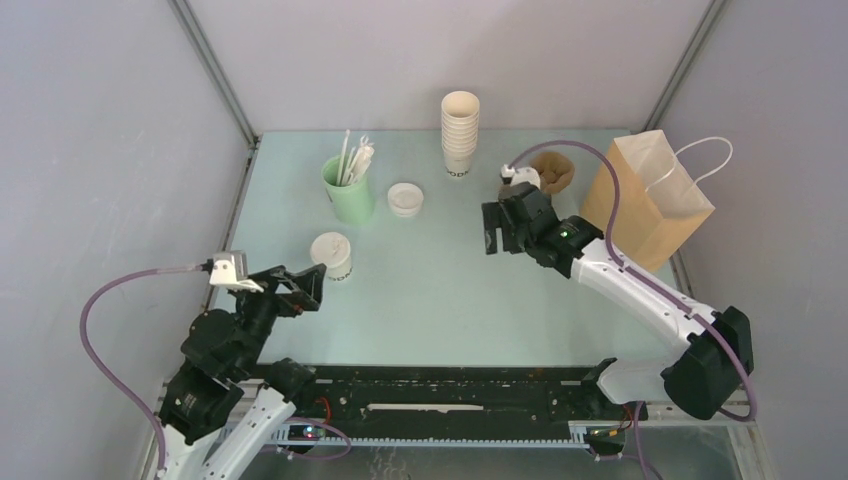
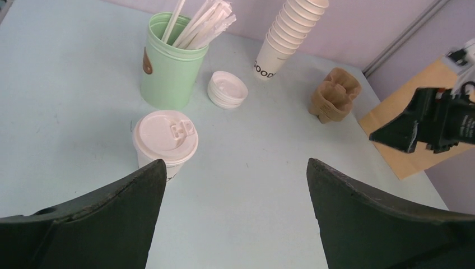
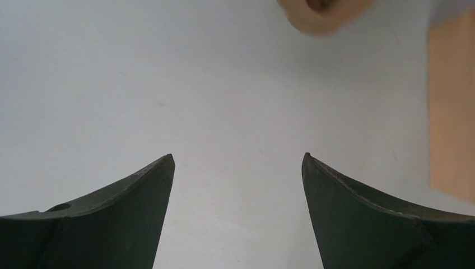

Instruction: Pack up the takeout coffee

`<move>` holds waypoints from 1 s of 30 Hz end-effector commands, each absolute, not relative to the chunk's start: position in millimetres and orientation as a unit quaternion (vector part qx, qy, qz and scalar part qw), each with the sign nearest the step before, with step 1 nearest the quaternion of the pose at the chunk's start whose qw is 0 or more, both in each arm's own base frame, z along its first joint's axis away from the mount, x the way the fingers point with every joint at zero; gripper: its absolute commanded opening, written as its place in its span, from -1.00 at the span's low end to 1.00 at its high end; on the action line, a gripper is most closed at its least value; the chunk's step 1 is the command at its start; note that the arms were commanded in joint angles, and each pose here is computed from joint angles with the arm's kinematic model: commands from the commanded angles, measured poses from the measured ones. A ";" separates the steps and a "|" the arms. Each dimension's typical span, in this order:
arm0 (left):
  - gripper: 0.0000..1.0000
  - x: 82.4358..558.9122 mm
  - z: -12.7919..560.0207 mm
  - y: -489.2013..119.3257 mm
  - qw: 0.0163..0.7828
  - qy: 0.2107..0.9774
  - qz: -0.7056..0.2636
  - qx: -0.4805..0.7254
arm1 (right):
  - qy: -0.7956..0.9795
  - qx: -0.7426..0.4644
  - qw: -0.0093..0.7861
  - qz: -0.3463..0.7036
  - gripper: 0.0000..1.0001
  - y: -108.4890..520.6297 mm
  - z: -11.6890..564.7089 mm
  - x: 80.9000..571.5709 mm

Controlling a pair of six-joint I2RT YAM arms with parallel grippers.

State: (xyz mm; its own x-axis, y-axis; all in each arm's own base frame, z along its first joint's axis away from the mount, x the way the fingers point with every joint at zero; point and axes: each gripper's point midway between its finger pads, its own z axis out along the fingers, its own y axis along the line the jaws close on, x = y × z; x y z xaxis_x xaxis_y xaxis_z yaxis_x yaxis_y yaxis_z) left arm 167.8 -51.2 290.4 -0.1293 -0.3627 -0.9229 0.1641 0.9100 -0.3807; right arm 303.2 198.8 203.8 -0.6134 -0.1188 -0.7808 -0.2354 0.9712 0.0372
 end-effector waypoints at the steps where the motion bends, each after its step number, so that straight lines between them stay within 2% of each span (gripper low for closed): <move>1: 1.00 177.2 286.1 -64.0 0.646 0.734 -0.205 -0.045 | 0.906 -0.024 0.422 0.013 0.85 155.5 195.4 296.6; 8: 1.00 185.8 276.3 -74.7 0.624 0.754 -0.203 -0.029 | 0.899 0.010 0.438 0.013 0.86 121.0 207.9 317.7; 12: 1.00 189.5 270.4 -77.9 0.613 0.764 -0.200 -0.025 | 0.900 0.047 0.433 -0.009 0.86 105.0 190.9 349.0; 16: 1.00 193.2 264.2 -80.4 0.602 0.774 -0.195 -0.022 | 0.904 0.109 0.413 0.012 0.82 98.4 181.5 378.1; 22: 1.00 198.5 255.9 -85.7 0.585 0.789 -0.190 -0.015 | 0.898 0.070 0.434 -0.024 0.80 91.1 225.1 403.7; 30: 1.00 199.8 251.9 -93.7 0.573 0.795 -0.200 -0.002 | 0.866 0.036 0.491 -0.082 0.88 56.2 312.9 386.7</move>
State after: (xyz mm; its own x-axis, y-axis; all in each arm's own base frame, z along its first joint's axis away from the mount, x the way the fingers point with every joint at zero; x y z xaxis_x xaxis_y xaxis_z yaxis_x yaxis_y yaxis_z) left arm 196.2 -88.3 250.7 -0.3562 -0.2495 -0.9005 0.1902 0.9242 -0.3313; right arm 407.9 86.6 266.2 -0.5672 0.0559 -0.8217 0.1248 0.9920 -0.0187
